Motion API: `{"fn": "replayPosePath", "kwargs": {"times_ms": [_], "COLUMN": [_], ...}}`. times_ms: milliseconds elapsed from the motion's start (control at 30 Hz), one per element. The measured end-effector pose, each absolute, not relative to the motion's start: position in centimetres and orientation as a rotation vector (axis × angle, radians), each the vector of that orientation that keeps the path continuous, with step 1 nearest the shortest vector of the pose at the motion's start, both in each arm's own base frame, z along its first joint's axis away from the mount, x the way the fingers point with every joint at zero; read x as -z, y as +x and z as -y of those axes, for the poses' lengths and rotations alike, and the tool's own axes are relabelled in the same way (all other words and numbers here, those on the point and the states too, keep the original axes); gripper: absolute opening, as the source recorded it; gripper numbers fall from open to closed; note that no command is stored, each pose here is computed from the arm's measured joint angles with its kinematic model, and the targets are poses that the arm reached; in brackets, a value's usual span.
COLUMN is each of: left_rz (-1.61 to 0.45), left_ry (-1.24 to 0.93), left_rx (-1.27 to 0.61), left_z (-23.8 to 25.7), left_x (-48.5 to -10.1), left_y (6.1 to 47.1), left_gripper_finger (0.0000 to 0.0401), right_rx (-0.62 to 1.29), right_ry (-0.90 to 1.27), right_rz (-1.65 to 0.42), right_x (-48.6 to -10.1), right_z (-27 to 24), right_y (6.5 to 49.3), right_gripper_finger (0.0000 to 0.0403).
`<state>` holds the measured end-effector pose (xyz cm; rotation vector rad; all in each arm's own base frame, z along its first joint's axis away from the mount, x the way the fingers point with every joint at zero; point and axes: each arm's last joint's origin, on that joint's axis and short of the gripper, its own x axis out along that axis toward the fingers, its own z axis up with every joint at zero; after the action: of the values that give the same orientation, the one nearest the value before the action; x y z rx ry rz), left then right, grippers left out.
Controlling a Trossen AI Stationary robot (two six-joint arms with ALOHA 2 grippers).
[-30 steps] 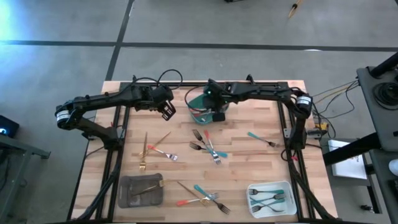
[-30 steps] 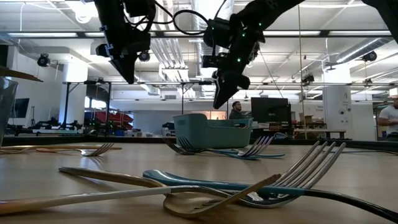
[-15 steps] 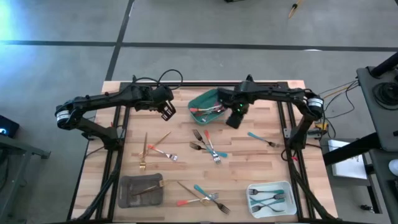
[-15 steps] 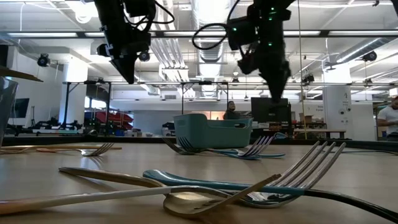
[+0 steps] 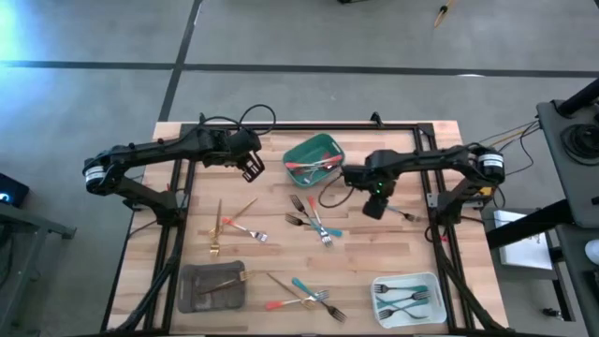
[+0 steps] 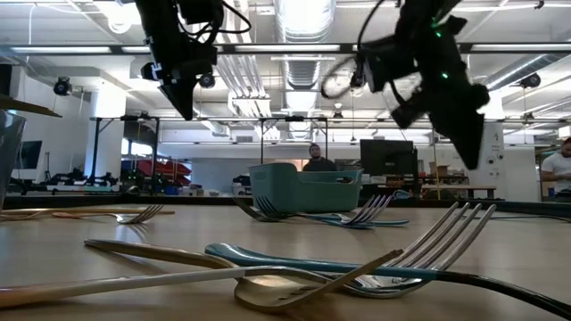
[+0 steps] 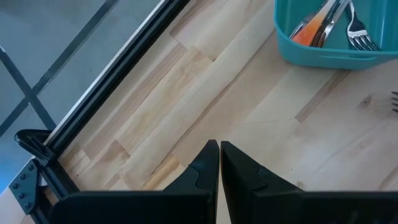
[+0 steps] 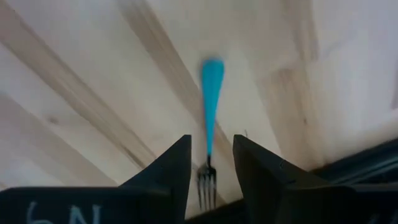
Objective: Sort silverware by color (type)
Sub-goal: Put the blue fork into the white bin
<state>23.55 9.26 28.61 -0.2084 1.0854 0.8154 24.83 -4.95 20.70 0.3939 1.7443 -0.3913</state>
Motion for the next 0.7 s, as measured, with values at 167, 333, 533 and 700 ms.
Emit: {"fn": "replayPosePath", "kwargs": {"times_ms": [167,333,533,700], "left_rz": [-1.083,-1.082,-1.078,-1.060], "left_ry": [-0.210,-0.211,-0.211,-0.213], "left_rx": [-0.817,-0.817,-0.817,-0.817], "left_z": [-9.3,-9.3,-9.3,-9.3], "left_x": [-28.6,-28.6,-28.6,-28.7], "left_y": [23.6,23.6,23.6,23.7], "left_gripper_finger": [0.0000,0.0000,0.0000,0.0000], "right_rx": [0.385,0.341,0.327,0.321], "right_ry": [0.418,0.487,0.488,0.485], "right_rz": [-1.859,-1.922,-1.925,-1.879], "right_x": [-18.2,-16.6,-15.3,-14.4], "right_z": [4.5,4.0,3.9,3.8], "right_y": [22.7,21.4,20.7,20.7], "right_gripper_finger": [0.0134,0.0145,0.0139,0.0137]}}
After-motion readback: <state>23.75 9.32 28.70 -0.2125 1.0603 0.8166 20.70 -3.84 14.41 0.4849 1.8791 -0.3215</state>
